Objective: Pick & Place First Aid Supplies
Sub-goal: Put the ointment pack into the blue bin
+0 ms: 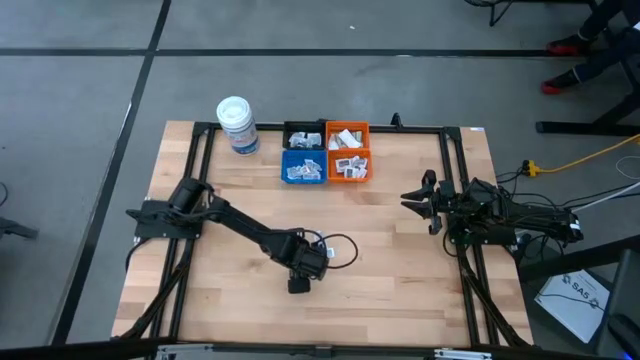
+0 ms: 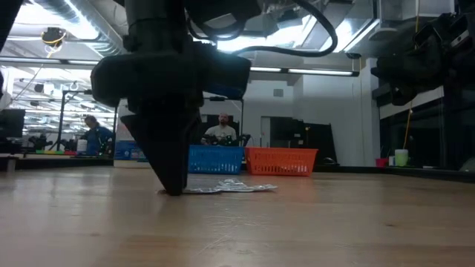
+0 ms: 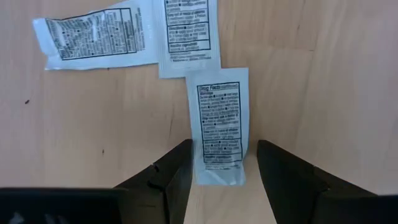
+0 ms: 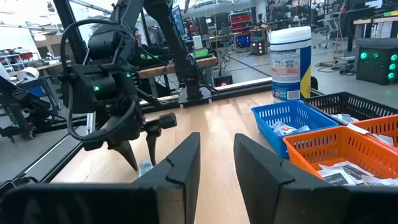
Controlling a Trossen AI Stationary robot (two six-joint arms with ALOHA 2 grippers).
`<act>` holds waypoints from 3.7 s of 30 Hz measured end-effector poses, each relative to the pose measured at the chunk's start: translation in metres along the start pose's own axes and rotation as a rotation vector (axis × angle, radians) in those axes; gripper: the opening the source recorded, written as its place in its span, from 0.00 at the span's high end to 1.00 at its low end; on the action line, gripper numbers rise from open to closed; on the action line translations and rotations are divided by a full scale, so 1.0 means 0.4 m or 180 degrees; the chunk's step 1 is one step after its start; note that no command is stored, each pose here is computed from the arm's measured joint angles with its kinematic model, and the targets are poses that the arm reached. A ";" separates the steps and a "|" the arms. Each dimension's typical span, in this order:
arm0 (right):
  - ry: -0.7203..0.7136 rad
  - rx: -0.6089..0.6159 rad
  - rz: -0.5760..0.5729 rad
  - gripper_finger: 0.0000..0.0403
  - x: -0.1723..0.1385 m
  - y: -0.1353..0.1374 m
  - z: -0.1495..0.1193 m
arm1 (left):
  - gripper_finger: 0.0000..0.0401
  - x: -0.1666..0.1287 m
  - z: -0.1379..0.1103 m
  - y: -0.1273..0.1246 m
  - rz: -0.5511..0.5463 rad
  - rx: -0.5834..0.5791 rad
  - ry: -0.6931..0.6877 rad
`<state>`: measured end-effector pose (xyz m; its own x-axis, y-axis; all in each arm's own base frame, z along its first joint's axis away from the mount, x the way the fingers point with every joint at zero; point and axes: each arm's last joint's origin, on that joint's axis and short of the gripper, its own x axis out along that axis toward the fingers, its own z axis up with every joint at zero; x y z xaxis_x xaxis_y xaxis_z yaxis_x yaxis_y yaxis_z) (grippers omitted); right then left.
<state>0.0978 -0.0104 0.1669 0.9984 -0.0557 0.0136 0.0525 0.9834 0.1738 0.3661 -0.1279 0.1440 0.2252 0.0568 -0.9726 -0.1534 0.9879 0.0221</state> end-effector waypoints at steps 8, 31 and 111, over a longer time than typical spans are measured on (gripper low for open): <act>-0.0001 -0.0001 0.0001 0.75 0.000 0.000 0.000 | 0.65 0.008 0.002 -0.002 -0.0073 -0.0011 0.0022; -0.0002 -0.0001 0.0000 0.75 0.000 0.000 0.000 | 1.00 -0.062 0.026 0.002 -0.0935 0.0187 -0.0084; -0.0002 -0.0001 0.0000 0.75 0.000 0.000 0.000 | 0.73 -0.232 0.037 0.752 0.0070 -0.0516 -0.0596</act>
<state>0.0977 -0.0104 0.1670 0.9983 -0.0557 0.0142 0.0524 0.9835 0.1734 0.3135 0.1661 0.2442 0.3921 0.1187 -0.9122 -0.3091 0.9510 -0.0092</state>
